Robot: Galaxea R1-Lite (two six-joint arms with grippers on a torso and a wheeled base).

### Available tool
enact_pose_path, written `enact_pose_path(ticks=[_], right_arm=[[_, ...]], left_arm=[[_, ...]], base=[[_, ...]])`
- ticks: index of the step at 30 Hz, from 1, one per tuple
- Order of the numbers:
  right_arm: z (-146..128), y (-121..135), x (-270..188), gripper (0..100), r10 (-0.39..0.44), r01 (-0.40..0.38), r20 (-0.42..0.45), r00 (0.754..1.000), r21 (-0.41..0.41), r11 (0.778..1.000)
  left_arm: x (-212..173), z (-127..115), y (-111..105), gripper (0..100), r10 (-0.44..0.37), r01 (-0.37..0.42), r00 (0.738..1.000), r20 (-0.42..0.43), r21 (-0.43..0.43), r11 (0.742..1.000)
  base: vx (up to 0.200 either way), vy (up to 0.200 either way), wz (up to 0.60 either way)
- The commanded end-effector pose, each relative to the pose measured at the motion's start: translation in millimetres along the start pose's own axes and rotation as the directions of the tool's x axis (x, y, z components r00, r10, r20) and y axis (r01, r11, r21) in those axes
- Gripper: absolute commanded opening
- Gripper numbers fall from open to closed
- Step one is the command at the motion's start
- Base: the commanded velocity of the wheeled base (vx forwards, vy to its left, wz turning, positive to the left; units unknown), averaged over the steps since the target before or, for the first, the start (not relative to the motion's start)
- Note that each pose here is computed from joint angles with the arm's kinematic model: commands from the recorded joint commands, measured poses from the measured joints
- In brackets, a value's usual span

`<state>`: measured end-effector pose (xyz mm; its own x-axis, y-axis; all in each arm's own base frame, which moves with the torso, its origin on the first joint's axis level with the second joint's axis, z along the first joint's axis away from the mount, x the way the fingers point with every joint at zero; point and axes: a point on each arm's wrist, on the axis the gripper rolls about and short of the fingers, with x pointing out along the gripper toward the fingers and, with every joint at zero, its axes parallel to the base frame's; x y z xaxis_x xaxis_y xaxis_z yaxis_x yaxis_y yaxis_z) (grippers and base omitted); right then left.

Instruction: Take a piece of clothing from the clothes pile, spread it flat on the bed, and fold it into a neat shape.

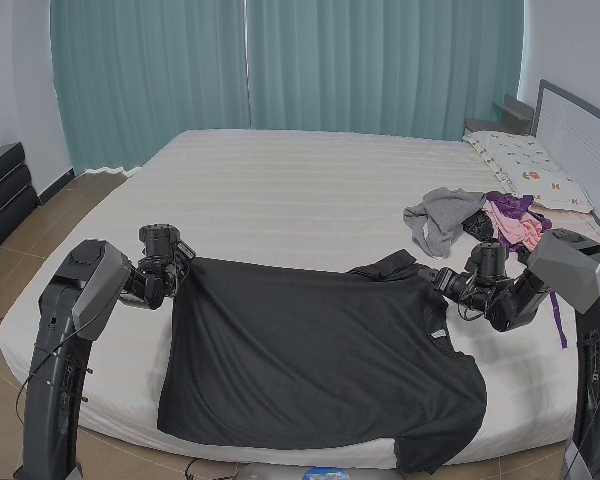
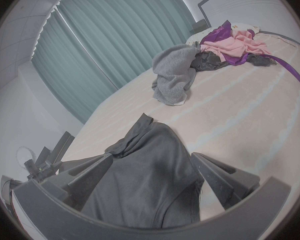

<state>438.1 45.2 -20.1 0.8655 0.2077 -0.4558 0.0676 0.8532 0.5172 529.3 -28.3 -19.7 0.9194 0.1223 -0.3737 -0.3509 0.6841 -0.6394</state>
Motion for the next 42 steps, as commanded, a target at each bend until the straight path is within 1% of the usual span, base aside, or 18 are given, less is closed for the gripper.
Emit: enact_pose_path(ticks=[1,3,5,8,10,18,24,25,28,31,32,34,39,42], right_arm=[[-6.6,-16.0,38.6,100,-0.051,0.051,-0.046,0.998,0.005,0.999],[-3.6,-16.0,39.7,100,-0.050,0.050,-0.040,0.998,0.004,0.999],[5.6,-15.8,46.8,100,-0.034,0.034,-0.009,0.999,0.003,0.999],[11.6,-16.1,59.8,100,-0.017,0.017,0.027,0.999,-0.001,1.000],[10.7,-16.8,66.1,100,-0.012,0.012,0.032,0.999,-0.002,1.000],[7.0,-7.1,73.2,100,0.016,-0.015,0.018,1.000,-0.014,1.000],[-0.6,-5.8,82.5,100,0.026,-0.025,0.016,1.000,-0.028,0.999],[-0.5,-5.8,82.9,0,0.026,-0.026,0.017,1.000,-0.030,0.999],[1.8,-4.4,83.1,0,0.035,-0.034,0.030,0.999,-0.033,0.999],[13.5,1.1,83.4,0,0.054,-0.052,0.066,0.996,-0.034,0.998],[13.5,1.1,83.4,0,0.054,-0.052,0.066,0.996,-0.034,0.998],[18.2,1.0,83.5,0,0.055,-0.053,0.084,0.995,-0.032,0.998],[27.3,4.0,85.0,0,0.057,-0.053,0.128,0.990,-0.028,0.998],[30.8,7.3,85.8,0,0.063,-0.060,0.183,0.981,-0.022,0.998]], left_arm=[[0.0,3.5,0.0,0,0.000,0.000,1.000,0.024,-0.027,1.000],[0.9,6.9,0.1,0,0.001,0.001,0.999,0.044,-0.031,1.000],[1.8,9.3,1.1,0,-0.006,0.009,0.998,0.063,-0.038,0.999],[2.0,6.1,2.2,0,-0.002,0.004,0.998,0.059,-0.034,0.999],[2.4,4.9,3.5,0,-0.002,0.004,0.998,0.059,-0.034,0.999],[2.9,4.0,4.3,0,-0.002,0.004,0.998,0.059,-0.034,0.999],[3.7,1.5,6.8,0,0.006,-0.004,0.999,0.052,-0.032,0.999],[3.9,1.0,7.3,0,0.007,-0.005,0.999,0.051,-0.032,0.999],[3.9,1.0,7.3,0,0.007,-0.005,0.999,0.051,-0.032,0.999],[3.8,0.6,6.8,0,0.009,-0.007,0.998,0.055,-0.031,1.000],[3.8,0.6,6.8,0,0.009,-0.007,0.998,0.055,-0.031,1.000],[4.6,4.0,4.7,0,0.010,-0.008,0.996,0.083,-0.035,0.999],[7.9,14.3,0.1,0,-0.012,0.018,0.993,0.117,-0.045,0.999],[14.4,20.5,-1.7,0,-0.027,0.036,0.988,0.152,-0.054,0.998]], base=[[0.000,0.000,0.00],[0.000,0.000,0.00],[0.000,0.000,0.00],[0.000,0.000,0.00],[0.000,0.000,0.00],[0.000,0.000,0.00],[0.000,0.000,0.00],[0.000,0.000,0.00],[0.000,0.000,0.00],[0.000,0.000,0.00],[0.000,0.000,0.00],[0.000,0.000,0.00],[0.000,0.000,0.00],[0.000,0.000,0.00]])
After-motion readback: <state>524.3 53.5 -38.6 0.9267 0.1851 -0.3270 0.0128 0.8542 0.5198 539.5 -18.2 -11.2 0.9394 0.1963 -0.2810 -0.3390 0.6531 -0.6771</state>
